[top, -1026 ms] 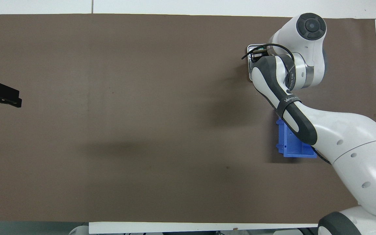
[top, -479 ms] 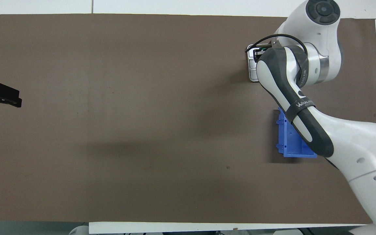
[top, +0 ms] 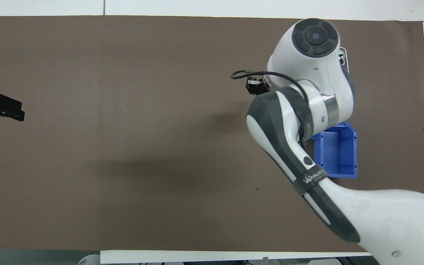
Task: Place and press button with both arms
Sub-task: 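Carry the green button with the right gripper toward the table center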
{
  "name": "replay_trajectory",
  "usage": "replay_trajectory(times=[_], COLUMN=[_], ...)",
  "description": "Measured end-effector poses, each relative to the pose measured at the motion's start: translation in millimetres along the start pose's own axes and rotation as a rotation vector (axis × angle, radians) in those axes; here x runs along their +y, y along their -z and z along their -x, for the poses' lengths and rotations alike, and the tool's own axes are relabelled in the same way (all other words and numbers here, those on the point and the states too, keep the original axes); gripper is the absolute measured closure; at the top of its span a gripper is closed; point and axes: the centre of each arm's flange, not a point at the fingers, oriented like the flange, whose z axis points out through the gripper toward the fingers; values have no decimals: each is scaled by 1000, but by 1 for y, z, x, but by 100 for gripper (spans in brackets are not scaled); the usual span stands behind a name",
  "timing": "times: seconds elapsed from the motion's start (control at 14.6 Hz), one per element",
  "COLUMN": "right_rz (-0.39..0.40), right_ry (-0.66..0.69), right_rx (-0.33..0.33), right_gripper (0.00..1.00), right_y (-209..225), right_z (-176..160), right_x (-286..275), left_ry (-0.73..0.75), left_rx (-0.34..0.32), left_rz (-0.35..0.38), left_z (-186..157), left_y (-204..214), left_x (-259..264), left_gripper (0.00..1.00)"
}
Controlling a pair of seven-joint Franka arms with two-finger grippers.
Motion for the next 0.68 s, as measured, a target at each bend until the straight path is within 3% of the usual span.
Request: replay_trajectory(times=[0.34, 0.68], right_rz=[24, -5], right_ry=[-284, -716], right_rx=[-6, 10], right_gripper=[59, 59], right_y=[-29, -39], right_z=[66, 79], right_x=[-71, -98], left_ry=[1, 1], left_rx=[0, 0], left_rz=[0, 0], left_z=[0, 0], left_y=[0, 0], left_x=[0, -1], left_gripper=[0, 0])
